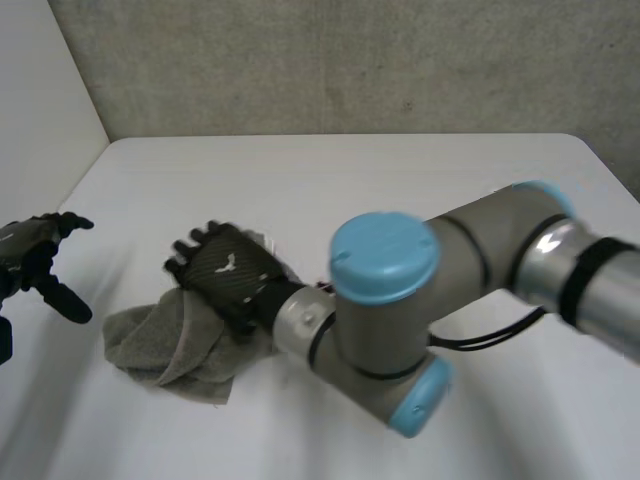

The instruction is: Fold the laundry

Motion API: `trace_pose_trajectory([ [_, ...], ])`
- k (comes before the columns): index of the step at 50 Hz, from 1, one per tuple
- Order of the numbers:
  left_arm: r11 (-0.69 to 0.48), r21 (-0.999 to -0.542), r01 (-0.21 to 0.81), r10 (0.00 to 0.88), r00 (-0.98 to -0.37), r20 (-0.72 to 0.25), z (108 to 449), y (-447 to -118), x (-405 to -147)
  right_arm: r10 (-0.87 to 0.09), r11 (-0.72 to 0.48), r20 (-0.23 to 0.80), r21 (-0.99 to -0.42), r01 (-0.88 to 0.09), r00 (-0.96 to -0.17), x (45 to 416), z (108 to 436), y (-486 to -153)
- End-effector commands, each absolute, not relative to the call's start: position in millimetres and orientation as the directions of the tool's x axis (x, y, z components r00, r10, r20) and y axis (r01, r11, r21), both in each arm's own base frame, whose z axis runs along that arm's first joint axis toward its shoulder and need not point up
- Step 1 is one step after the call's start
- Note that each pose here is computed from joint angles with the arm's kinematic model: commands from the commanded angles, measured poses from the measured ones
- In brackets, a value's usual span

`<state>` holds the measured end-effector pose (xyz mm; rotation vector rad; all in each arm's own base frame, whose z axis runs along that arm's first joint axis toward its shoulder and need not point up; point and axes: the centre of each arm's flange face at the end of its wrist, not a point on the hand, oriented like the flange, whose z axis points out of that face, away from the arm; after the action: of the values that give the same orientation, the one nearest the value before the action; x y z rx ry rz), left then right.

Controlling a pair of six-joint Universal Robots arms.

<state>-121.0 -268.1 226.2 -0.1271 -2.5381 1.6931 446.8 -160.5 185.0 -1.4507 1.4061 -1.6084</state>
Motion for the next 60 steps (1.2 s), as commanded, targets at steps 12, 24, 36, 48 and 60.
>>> trace_pose_trajectory([
  [12,0.336,-0.942,0.007,0.143,-0.989,0.044,237.7,-261.8,-116.2,-0.839,-0.341,0.388,-0.921,-0.186,-0.382,483.7,185.0,-169.7],
  [24,0.324,-0.944,0.060,0.305,-0.951,0.044,237.8,-240.3,-158.1,-0.673,-0.385,0.346,-0.919,-0.091,-0.654,434.7,308.0,-190.9],
  [36,0.325,-0.946,0.005,0.374,-0.919,0.123,226.4,-240.1,-181.9,-0.612,-0.368,0.335,-0.922,-0.116,-0.717,395.4,344.0,-175.9],
  [48,0.472,-0.881,0.004,0.498,-0.826,0.263,195.4,-224.8,-216.9,-0.578,-0.282,0.341,-0.936,-0.210,-0.741,381.5,329.4,-175.9],
  [60,0.514,-0.856,0.044,0.455,-0.861,0.229,158.4,-240.5,-227.3,-0.543,-0.260,0.330,-0.940,-0.219,-0.772,363.3,332.6,-187.3],
])
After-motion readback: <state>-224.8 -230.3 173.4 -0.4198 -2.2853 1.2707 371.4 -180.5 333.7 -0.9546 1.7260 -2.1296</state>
